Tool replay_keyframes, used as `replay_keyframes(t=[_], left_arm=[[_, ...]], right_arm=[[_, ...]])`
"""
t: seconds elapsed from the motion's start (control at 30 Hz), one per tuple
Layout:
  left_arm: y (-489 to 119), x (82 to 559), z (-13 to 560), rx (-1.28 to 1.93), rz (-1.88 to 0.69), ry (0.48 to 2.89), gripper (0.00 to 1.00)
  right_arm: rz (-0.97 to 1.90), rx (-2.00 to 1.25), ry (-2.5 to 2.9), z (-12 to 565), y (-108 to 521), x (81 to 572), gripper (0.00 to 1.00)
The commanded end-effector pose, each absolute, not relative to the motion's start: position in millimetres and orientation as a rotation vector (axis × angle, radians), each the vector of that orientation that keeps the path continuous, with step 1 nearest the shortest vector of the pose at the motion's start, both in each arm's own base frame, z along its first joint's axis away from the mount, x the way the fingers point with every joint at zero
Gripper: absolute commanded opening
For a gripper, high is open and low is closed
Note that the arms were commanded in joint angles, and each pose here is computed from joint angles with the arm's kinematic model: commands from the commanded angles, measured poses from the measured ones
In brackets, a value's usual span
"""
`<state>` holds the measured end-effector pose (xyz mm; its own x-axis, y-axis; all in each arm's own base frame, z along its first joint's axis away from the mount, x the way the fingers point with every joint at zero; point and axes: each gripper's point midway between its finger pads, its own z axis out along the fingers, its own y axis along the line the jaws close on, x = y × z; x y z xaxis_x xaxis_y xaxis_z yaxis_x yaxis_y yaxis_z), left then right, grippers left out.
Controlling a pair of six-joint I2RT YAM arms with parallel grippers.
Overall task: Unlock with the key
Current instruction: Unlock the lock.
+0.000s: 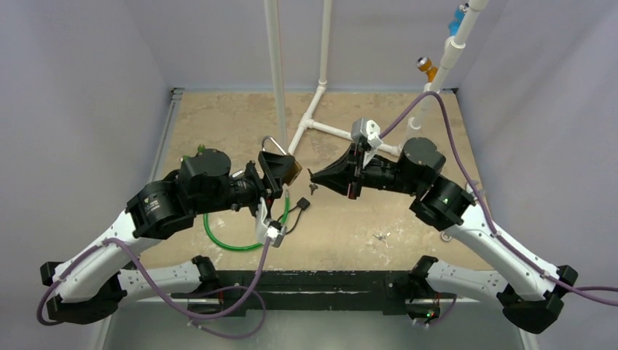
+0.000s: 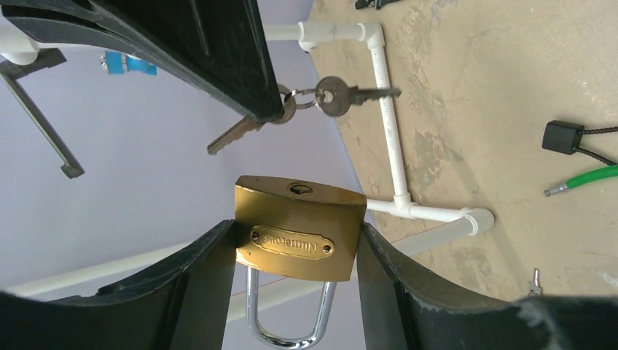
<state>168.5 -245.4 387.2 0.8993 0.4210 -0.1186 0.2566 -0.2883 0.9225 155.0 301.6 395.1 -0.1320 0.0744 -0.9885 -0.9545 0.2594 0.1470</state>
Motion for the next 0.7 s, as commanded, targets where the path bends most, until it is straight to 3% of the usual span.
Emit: replay_keyframes(t=[0.0,0.27,0.67], left_arm=[[-230.1,164.5,432.6,1.724,0.209,0.489,0.0],[-226.7,159.0,431.4,1.736,0.219,0.448,0.0],[-235.0,171.0,412.9,1.869,0.386,0.33,0.0]], right_arm=[[1.272,-1.107,1.42,392.7,294.2,124.5,0.0],[1.414,-1.259,1.497,391.8,300.6,106.0,0.0],[1.303,-1.215,1.658,368.1,312.3,128.9,0.0]])
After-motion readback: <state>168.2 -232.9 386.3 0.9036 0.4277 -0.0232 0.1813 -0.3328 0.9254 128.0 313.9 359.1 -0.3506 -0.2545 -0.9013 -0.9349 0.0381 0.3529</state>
